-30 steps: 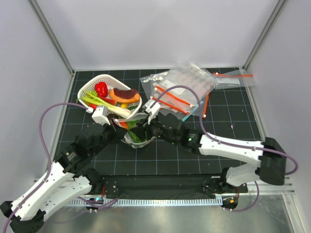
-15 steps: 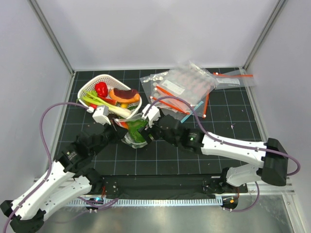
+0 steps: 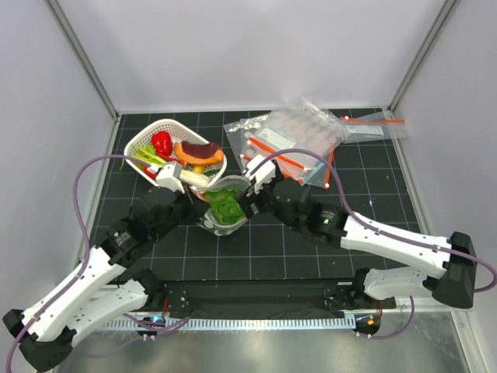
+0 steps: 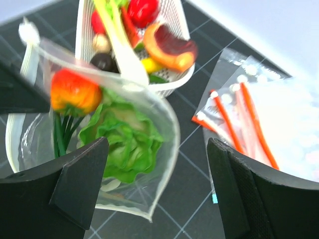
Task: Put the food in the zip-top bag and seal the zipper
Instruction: Adjust the fake vegetable in the zipper food storage bag, then adjust the zipper food storage bag at the center of the board.
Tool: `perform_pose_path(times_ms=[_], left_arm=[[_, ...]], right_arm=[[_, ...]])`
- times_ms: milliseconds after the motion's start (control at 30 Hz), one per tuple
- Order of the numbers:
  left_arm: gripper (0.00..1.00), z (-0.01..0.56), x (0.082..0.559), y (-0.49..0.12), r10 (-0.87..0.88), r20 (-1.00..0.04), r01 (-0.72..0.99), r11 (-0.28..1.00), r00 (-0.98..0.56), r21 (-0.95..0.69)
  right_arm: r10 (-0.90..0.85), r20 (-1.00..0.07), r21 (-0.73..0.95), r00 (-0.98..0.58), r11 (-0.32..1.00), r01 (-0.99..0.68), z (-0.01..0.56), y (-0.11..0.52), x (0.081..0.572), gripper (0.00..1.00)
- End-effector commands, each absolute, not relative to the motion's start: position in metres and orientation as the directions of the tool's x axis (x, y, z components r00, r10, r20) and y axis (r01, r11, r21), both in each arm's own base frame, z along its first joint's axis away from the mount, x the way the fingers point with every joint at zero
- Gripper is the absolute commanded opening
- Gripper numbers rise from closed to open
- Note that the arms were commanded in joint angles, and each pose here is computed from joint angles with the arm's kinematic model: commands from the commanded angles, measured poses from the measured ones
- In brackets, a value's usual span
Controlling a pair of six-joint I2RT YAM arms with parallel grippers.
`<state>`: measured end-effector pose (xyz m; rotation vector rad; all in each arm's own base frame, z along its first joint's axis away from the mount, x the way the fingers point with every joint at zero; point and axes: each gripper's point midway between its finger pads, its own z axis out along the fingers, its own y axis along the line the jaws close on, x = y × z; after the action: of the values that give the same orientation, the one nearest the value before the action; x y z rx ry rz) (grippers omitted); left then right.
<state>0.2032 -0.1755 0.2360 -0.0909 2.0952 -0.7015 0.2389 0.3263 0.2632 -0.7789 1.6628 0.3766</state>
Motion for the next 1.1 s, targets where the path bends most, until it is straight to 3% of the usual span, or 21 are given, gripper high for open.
perform_pose_path(times_ms=[0, 333, 400, 433, 467, 567, 833, 1067], left_arm=[[0.0, 0.265, 0.207, -0.177, -0.355, -0.761, 0.223, 0.813, -0.543, -0.538], [0.0, 0.271, 0.208, -0.178, -0.36, -0.758, 0.22, 0.811, -0.544, -0.543], [0.01, 0.27, 0.21, -0.181, -0.354, -0.755, 0.219, 0.812, -0.551, -0.541], [0.0, 0.272, 0.21, -0.181, -0.356, -0.754, 0.22, 0.811, -0.552, -0.543], [0.0, 0.272, 0.211, -0.182, -0.356, -0.753, 0.218, 0.811, -0.553, -0.543], [0.0, 0.275, 0.215, -0.185, -0.364, -0.75, 0.211, 0.809, -0.552, -0.548], [0.0, 0.29, 0.243, -0.187, -0.529, -0.691, 0.059, 0.772, -0.493, -0.633], [0.01, 0.271, 0.261, -0.198, -0.6, -0.617, -0.079, 0.746, -0.509, -0.661]], right_arm=[[-0.195, -0.978, -0.107, -0.069, 0.764, -0.636, 0.288, 0.31, 0.25, 0.87], [-0.256, -0.943, -0.004, -0.214, 0.651, -0.759, 0.253, 0.332, 0.257, 0.8], [-0.264, -0.939, -0.005, -0.22, 0.65, -0.76, 0.251, 0.332, 0.257, 0.72], [-0.265, -0.939, -0.003, -0.22, 0.645, -0.764, 0.251, 0.332, 0.256, 0.64], [-0.25, -0.937, 0.025, -0.243, 0.647, -0.762, 0.252, 0.333, 0.253, 0.42], [-0.251, -0.93, 0.061, -0.269, 0.616, -0.786, 0.261, 0.331, 0.239, 0.01], [-0.274, -0.93, 0.078, -0.246, 0.507, -0.858, 0.281, 0.312, 0.178, 0.01], [-0.345, -0.893, 0.09, -0.288, 0.491, -0.866, 0.258, 0.32, 0.176, 0.03]])
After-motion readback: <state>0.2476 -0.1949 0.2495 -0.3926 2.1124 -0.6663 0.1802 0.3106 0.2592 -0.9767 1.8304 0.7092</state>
